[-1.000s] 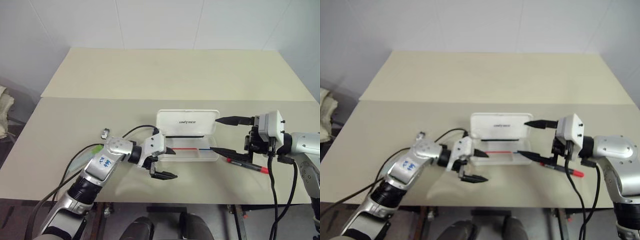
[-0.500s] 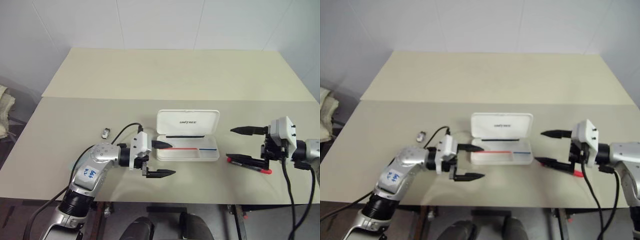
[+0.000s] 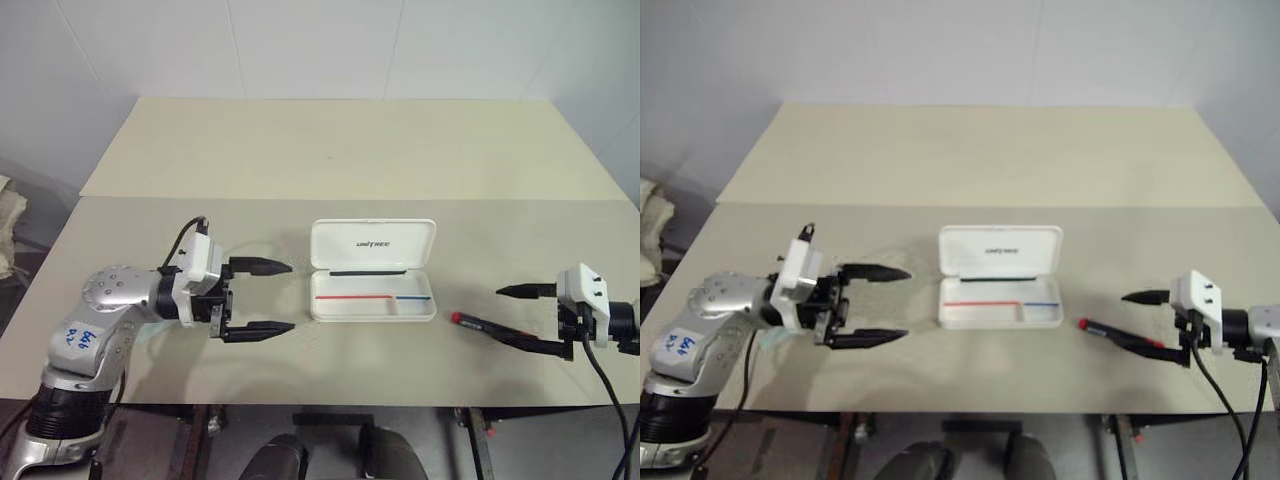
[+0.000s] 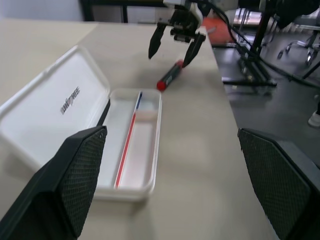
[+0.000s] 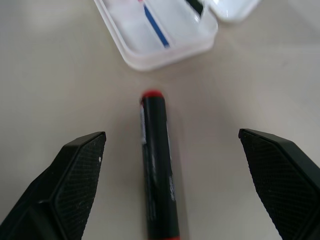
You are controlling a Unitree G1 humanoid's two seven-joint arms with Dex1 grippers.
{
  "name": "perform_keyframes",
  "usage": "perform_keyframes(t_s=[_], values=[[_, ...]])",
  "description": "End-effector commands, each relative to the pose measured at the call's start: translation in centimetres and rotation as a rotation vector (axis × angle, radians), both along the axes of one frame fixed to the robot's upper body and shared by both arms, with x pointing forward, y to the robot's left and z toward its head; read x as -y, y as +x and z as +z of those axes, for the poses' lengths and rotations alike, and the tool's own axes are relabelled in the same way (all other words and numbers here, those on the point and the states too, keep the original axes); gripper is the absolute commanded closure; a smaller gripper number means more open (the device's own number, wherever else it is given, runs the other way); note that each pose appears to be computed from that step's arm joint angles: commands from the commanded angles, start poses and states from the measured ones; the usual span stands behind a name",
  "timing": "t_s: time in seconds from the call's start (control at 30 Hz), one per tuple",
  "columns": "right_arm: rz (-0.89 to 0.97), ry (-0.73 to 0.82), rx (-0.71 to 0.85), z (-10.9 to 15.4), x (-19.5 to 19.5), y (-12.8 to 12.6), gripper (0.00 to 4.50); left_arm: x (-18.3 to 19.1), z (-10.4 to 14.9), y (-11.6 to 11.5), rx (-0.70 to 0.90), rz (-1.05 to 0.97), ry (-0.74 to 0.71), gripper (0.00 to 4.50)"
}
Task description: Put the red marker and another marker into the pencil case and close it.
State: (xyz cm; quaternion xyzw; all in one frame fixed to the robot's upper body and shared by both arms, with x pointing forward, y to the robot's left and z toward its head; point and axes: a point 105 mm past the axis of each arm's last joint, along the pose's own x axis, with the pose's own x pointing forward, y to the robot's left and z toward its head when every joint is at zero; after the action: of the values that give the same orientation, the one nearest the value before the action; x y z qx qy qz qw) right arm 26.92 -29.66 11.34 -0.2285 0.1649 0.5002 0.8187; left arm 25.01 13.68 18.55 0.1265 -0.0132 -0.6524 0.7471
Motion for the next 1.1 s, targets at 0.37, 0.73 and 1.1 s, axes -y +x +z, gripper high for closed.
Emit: perform_keyframes(t_s=[0.37,0.73,1.1], values=[[-0.005,-0.040,-0.088,-5.1,1.4,-0.6,1.57,-2.0,0.6,-0.6,0.057,0.015,0.024,0.00],[0.019,-0.024,0.059,-3.5,0.8,0.6,3.90,-1.6,0.3,-0.4,0.046,0.003,0.023,0.00],[0.132,-0.019,0.275,3.7,-1.3,3.6,3.90,-2.2,-0.4,0.3,0.044,0.017,0.027,0.00]])
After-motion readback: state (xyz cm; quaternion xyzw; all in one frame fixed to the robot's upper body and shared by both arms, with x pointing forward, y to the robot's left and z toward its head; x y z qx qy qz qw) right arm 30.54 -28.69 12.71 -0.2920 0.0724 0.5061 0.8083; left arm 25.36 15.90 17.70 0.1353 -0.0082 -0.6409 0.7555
